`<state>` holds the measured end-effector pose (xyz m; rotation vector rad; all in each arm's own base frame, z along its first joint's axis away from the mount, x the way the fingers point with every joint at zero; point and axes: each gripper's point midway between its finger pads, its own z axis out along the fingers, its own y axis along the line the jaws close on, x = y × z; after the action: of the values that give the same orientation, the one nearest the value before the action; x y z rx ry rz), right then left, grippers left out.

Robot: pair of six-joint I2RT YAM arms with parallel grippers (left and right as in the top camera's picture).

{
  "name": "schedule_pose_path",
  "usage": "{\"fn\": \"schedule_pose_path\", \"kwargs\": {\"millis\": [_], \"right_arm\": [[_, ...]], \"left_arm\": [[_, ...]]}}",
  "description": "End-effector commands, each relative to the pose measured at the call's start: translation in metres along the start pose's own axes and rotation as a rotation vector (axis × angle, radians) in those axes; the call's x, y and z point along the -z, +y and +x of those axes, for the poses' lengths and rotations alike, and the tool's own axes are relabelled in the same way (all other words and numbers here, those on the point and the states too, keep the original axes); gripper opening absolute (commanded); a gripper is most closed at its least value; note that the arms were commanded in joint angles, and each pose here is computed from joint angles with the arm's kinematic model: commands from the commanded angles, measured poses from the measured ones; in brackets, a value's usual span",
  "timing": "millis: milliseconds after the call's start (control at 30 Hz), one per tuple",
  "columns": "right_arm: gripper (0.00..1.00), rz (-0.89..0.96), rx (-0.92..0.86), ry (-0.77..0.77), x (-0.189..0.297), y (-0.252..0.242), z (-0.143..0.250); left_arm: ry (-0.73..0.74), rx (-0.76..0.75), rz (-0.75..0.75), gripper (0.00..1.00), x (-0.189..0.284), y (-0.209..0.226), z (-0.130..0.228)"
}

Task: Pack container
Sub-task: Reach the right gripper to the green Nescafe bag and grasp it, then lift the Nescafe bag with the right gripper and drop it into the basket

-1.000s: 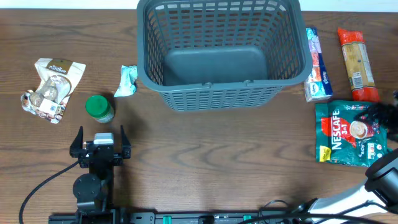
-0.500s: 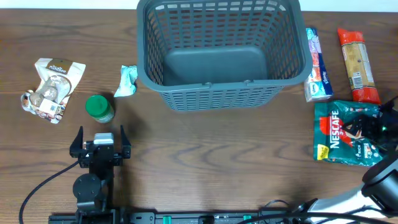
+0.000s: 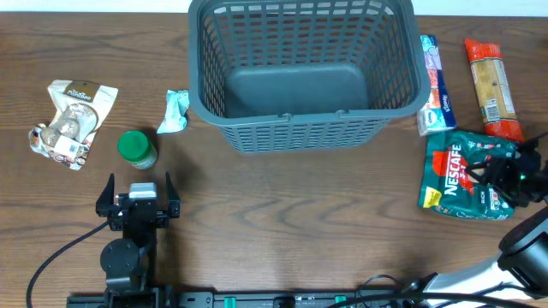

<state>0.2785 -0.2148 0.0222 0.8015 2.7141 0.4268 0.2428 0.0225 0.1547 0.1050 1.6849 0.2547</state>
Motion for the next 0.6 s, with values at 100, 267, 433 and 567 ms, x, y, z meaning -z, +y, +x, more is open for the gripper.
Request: {"fn": "schedule_pose_path", "kwargs": {"millis": [100, 267, 433, 567], "right_arm": [[0.01, -0.013, -0.082, 0.173, -0.028, -0.004, 0.046], [0.01, -0.006, -0.166, 0.167, -0.022, -0.002, 0.042], [0.01, -0.013, -0.148, 0.123, 0.001, 0.007, 0.025], [0.01, 0.000, -0.112, 0.038, 0.038, 0.018, 0.001]], "left_arm": [[0.042, -0.014, 0.009, 0.99, -0.002, -0.004, 0.017], [0.042, -0.015, 0.009, 0.99, -0.002, -0.004, 0.017], [0.042, -0.015, 0.009, 0.99, -0.002, -0.004, 0.017], [0.042, -0.015, 0.009, 0.99, -0.002, -0.004, 0.017]]}}
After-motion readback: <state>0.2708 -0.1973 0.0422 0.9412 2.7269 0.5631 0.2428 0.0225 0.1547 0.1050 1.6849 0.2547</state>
